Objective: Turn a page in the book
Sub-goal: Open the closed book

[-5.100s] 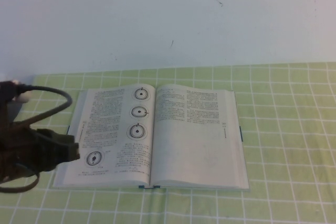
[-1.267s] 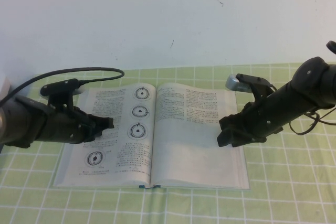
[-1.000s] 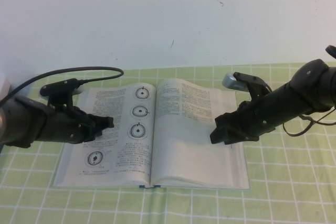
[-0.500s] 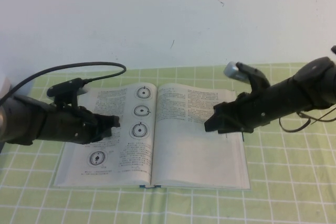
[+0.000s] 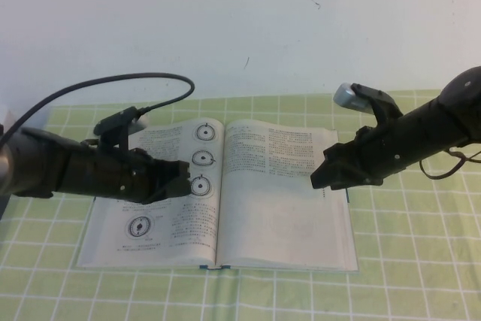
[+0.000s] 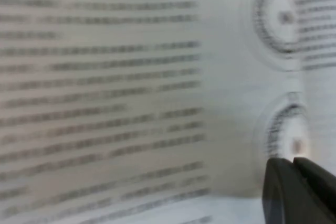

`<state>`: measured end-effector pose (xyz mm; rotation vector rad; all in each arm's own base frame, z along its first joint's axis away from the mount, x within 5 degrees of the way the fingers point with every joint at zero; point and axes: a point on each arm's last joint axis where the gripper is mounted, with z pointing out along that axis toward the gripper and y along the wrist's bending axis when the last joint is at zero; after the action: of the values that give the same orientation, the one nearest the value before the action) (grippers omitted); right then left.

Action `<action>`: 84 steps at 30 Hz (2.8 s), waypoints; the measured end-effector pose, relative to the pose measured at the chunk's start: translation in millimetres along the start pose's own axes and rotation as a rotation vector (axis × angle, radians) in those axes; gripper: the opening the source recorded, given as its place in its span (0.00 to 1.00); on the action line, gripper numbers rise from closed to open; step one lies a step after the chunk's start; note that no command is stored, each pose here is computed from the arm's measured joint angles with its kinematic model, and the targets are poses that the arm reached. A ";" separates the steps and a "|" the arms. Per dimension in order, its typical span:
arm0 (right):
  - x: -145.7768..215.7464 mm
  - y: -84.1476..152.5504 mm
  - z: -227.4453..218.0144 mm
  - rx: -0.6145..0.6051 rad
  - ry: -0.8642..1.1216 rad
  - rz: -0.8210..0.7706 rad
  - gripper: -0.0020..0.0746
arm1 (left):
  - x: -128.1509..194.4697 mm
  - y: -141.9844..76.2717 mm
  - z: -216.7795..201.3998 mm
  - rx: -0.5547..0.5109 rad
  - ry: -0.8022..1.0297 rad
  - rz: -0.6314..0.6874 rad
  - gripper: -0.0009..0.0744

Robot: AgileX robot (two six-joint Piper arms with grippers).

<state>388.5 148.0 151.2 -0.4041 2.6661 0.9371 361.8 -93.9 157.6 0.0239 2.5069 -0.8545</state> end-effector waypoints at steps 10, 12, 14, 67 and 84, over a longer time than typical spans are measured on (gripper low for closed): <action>7.5 -13.2 17.2 0.001 0.048 0.136 0.46 | -11.4 -2.4 3.9 0.018 -0.060 -0.015 0.01; 7.4 -13.1 17.2 0.000 0.047 0.140 0.46 | -10.6 -1.3 5.7 0.021 -0.057 -0.012 0.01; 7.7 -12.9 17.2 -0.002 0.050 0.143 0.46 | -9.4 -1.3 7.6 0.027 -0.050 -0.002 0.01; 8.3 -27.8 35.9 -0.200 0.011 0.230 0.46 | -4.6 4.4 32.9 0.138 0.042 -0.045 0.01; -10.6 -13.2 35.5 -0.501 -0.237 0.188 0.46 | -4.7 4.6 32.9 0.136 0.041 -0.050 0.01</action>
<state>409.0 162.6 121.0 -0.1296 2.2632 1.6081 381.3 -108.6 134.6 0.0245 2.4924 -1.0539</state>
